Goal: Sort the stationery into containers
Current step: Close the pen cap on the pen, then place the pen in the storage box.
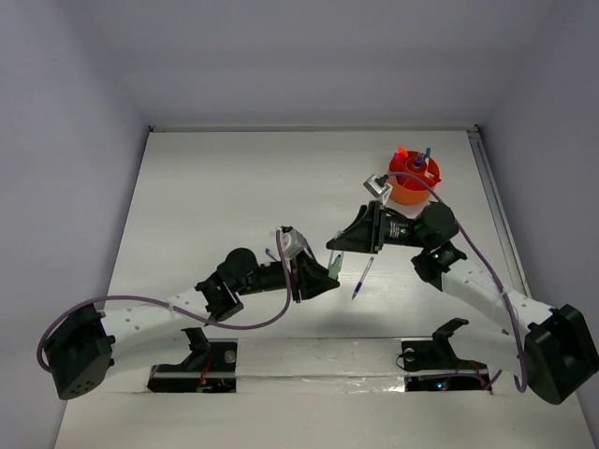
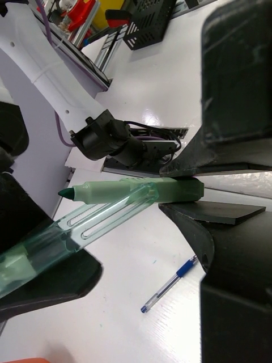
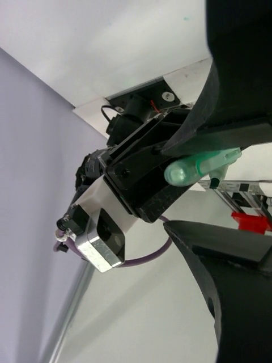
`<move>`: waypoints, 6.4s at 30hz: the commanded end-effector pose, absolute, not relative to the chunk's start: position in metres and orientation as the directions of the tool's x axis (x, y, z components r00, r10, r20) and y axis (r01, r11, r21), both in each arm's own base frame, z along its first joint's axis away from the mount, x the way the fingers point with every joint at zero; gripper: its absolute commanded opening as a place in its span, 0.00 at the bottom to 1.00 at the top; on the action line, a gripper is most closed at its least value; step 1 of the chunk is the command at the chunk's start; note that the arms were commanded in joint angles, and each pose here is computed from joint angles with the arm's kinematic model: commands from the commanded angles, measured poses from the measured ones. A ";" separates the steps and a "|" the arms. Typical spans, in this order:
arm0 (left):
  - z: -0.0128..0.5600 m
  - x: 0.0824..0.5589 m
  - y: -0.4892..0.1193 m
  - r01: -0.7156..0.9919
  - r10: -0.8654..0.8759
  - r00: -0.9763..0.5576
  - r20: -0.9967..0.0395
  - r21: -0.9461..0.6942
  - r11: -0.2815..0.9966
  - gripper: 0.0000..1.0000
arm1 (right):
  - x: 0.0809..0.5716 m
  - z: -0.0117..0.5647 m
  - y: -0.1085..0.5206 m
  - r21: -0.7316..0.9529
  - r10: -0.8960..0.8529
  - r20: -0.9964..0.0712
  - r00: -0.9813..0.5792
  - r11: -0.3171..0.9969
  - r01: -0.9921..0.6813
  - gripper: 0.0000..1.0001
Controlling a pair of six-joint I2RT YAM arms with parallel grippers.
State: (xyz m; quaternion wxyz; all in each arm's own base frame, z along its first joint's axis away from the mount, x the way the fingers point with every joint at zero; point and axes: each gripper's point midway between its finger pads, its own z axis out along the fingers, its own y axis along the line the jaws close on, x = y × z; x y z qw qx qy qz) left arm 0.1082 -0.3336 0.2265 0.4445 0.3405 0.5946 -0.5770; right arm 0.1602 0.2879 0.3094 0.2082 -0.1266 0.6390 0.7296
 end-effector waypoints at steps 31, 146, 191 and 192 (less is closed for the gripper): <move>0.235 0.110 -0.343 0.919 -0.144 -0.376 -0.915 -0.389 0.069 0.00 | 0.177 0.324 0.274 0.731 0.316 -0.663 -0.679 0.075 -0.678 0.41; 0.432 0.157 -0.308 0.897 -0.547 -0.236 -0.803 -0.396 0.194 0.00 | 0.105 0.204 0.296 0.650 0.028 -0.750 -0.661 0.213 -0.729 0.00; 0.245 0.171 -0.304 0.791 -0.230 -0.432 -0.872 -0.488 0.368 0.94 | 0.296 0.310 0.246 0.550 0.417 -0.832 -0.365 0.703 -0.450 0.00; 0.243 0.171 -0.302 0.789 -0.227 -0.427 -0.875 -0.483 0.379 0.96 | 0.310 0.309 0.232 0.541 0.426 -0.838 -0.341 0.731 -0.417 0.00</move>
